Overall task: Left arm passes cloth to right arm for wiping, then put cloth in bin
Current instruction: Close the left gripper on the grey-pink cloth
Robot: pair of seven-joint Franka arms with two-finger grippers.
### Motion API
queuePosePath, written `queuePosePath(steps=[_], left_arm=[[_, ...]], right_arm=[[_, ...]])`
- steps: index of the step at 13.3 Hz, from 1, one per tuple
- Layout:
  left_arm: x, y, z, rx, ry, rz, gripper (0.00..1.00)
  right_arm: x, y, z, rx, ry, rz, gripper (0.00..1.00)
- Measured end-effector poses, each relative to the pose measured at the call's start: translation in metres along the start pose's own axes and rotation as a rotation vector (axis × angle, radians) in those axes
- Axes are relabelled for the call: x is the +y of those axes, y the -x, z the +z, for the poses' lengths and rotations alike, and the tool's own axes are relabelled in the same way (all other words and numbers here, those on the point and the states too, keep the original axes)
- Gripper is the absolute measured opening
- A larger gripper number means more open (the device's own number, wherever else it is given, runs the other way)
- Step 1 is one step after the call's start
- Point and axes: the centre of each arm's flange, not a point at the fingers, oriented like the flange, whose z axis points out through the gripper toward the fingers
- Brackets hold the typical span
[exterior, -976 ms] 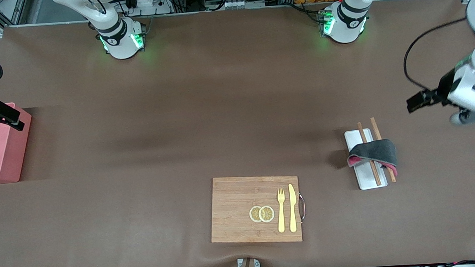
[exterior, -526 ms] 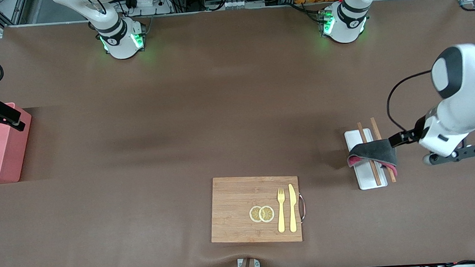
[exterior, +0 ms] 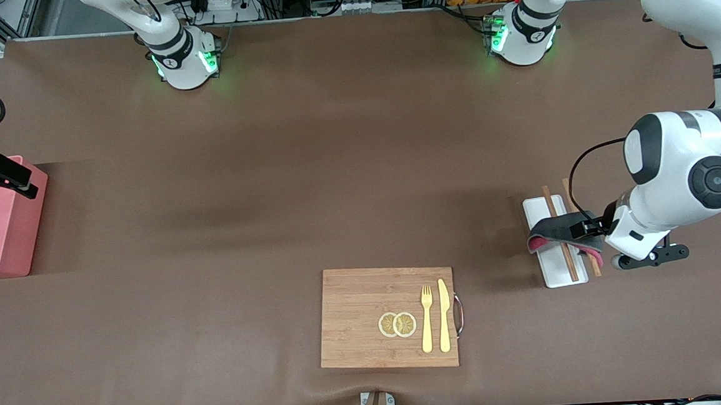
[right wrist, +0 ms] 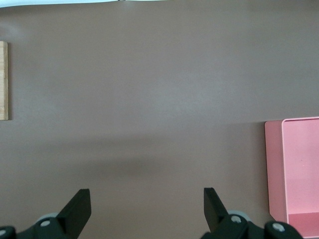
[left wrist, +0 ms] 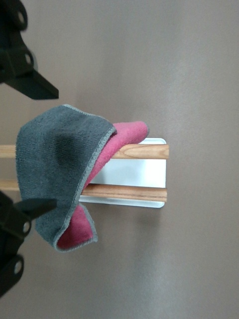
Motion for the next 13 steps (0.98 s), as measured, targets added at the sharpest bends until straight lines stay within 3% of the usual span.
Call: queuePosePath(steps=[6, 8, 13], left_arm=[[0.0, -0.002, 0.025, -0.036, -0.008, 0.0, 0.76], [0.001, -0.002, 0.027, -0.039, -0.009, 0.001, 0.62], [0.001, -0.002, 0.027, -0.04, -0.009, -0.001, 0.61]], right_arm=[[0.0, 0.0, 0.0, 0.0, 0.0, 0.0, 1.0], [0.0, 0.0, 0.0, 0.0, 0.0, 0.0, 1.0], [0.0, 0.0, 0.001, -0.003, 0.0, 0.0, 1.0]])
